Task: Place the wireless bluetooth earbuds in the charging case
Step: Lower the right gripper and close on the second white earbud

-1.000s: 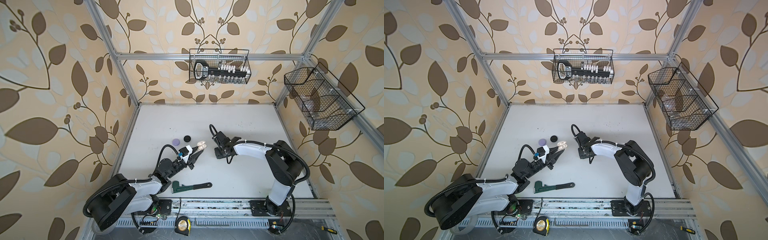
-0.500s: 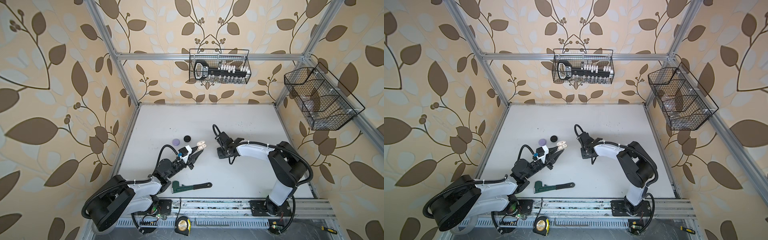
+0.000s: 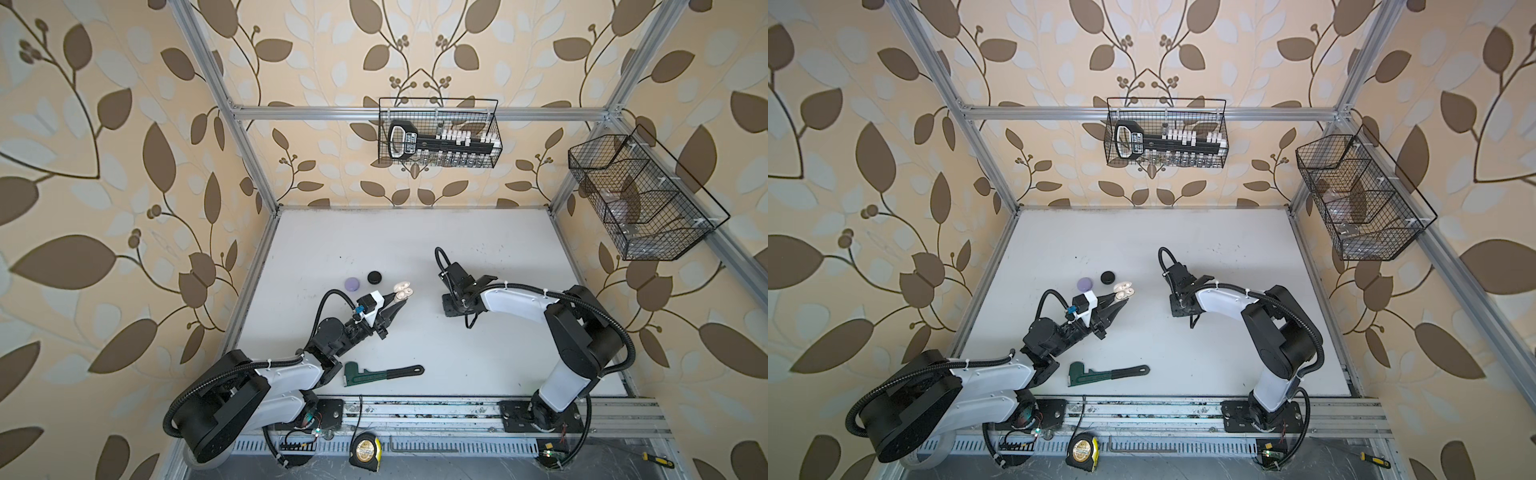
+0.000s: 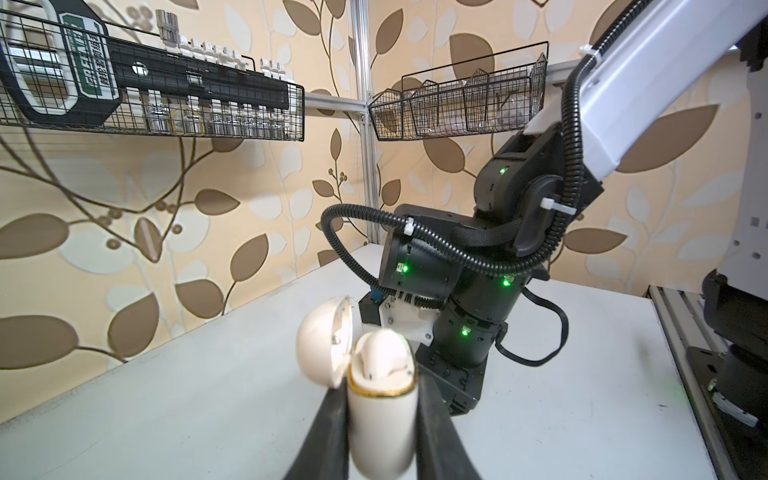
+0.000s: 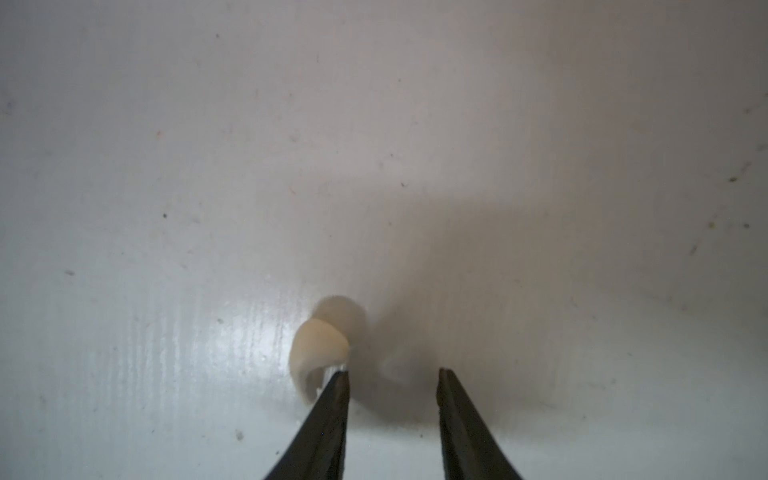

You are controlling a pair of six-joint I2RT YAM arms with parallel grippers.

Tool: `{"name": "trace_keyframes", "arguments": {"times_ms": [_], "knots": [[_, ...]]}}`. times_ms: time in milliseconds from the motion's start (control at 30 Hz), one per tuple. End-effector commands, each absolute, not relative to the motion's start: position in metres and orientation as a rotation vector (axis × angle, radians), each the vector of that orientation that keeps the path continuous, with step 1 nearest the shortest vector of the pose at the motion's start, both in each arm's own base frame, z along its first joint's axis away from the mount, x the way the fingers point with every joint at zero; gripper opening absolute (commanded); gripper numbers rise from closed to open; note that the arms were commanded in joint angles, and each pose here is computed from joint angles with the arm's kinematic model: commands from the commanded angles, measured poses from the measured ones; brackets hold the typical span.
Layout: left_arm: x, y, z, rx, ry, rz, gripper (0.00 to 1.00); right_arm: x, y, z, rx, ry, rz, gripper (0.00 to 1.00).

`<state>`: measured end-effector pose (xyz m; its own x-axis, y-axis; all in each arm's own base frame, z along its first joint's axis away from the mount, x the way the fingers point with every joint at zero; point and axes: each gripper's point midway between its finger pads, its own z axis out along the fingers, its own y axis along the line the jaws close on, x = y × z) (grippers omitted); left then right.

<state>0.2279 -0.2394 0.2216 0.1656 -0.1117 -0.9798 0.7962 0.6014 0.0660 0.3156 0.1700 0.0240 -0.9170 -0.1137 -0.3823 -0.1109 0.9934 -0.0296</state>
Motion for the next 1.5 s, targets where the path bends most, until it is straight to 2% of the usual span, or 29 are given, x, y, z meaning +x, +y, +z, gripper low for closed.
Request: {"name": "trace_keyframes", "arguments": {"times_ms": [0,200,267,333,667,900,1200,1467], "knots": [[0.224,-0.236,0.236,0.670,1.182,-0.715,0.00,0.312,0.164,0.036,-0.131,2.722,0.011,0.37],[0.223,-0.236,0.237,0.672,1.177,-0.713,0.00,0.313,0.177,0.055,-0.151,2.661,0.143,0.38],[0.223,-0.237,0.237,0.674,1.177,-0.715,0.00,0.311,0.187,0.058,-0.179,2.652,0.220,0.45],[0.222,-0.237,0.237,0.679,1.174,-0.718,0.00,0.312,0.193,0.056,-0.192,2.660,0.250,0.48],[0.219,-0.240,0.237,0.700,1.160,-0.733,0.00,0.323,0.194,0.030,-0.186,2.751,0.141,0.48],[0.218,-0.242,0.238,0.706,1.155,-0.744,0.00,0.323,0.200,0.016,-0.193,2.785,0.163,0.48],[0.218,-0.242,0.238,0.707,1.155,-0.745,0.00,0.322,0.199,0.008,-0.188,2.804,0.148,0.42],[0.217,-0.241,0.239,0.707,1.153,-0.745,0.00,0.321,0.198,0.005,-0.188,2.813,0.141,0.29]]}}
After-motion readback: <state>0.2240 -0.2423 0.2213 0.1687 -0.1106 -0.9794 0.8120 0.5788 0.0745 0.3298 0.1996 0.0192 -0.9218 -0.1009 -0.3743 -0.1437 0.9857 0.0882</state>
